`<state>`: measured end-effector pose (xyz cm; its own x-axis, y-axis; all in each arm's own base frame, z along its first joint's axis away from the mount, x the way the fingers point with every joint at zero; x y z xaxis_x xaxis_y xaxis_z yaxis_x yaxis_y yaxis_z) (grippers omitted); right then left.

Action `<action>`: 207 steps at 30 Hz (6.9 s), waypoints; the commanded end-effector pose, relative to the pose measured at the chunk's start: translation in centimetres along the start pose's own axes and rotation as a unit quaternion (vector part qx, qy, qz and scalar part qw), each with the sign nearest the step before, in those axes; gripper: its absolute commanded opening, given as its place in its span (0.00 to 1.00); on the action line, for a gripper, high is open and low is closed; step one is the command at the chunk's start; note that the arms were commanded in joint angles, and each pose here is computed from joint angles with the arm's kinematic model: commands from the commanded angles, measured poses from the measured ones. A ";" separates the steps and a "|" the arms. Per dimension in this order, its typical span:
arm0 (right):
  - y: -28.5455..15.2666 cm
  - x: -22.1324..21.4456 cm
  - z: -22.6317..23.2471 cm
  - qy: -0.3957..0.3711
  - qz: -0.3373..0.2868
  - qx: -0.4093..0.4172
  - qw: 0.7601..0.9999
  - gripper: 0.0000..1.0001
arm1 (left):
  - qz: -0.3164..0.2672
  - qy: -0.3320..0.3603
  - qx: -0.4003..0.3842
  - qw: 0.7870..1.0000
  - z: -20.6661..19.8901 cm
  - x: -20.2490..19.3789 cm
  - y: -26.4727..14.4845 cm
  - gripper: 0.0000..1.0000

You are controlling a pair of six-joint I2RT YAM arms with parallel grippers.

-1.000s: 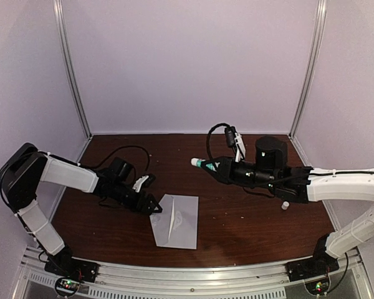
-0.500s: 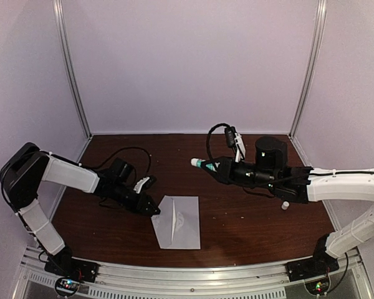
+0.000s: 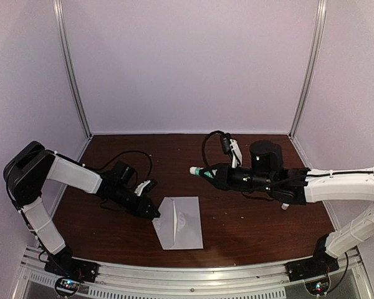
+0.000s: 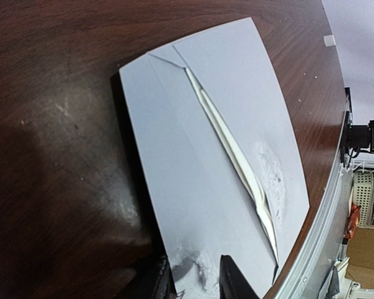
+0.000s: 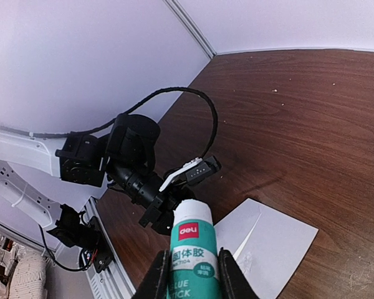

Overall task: Place the letter into the envelope and seal it
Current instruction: Adjust the solid glue, then paint the envelope at the center of the board.

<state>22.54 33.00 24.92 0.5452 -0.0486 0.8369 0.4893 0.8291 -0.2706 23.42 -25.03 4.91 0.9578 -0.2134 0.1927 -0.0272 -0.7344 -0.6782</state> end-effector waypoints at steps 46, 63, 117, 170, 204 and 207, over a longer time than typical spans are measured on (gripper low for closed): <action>2.5 -9.9 0.0 -0.017 0.180 -0.034 0.983 0.01 | 0.032 0.129 0.104 0.986 -3.0 2.0 1.2 0.00; 6.3 -12.2 -2.6 -0.018 0.249 -0.124 0.960 0.01 | 0.057 0.140 0.079 0.985 -3.9 1.0 2.1 0.05; 6.7 -19.4 0.2 -0.072 0.476 -0.085 0.873 0.00 | 0.039 0.128 0.093 0.987 -3.9 1.4 2.1 0.00; 5.5 -10.5 -5.7 -0.032 0.328 -0.140 0.934 0.00 | -0.080 0.135 0.025 0.987 -10.7 1.7 2.4 0.32; 5.9 -15.1 -6.2 -0.045 0.421 -0.119 0.898 0.00 | -0.033 0.097 0.093 0.990 -3.8 -1.2 6.6 0.13; 5.8 -15.8 -5.6 -0.043 0.431 -0.106 0.895 0.00 | -0.032 0.096 0.092 0.991 -3.9 -1.2 6.6 0.12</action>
<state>22.78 35.49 8.95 0.7377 0.5516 0.3893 0.1385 0.4408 -0.8869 21.41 -33.12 4.74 0.8651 -0.2977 0.4037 0.1125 -0.6692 -0.7345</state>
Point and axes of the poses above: each gripper's point midway between its finger pads, its own y axis out along the fingers, its own z axis along the line the jaws close on, x = y × z, the point moved 4 cm from there along -y, back along the fingers, and after that the axes turned 8 degrees about -y, right-handed, at the moved point
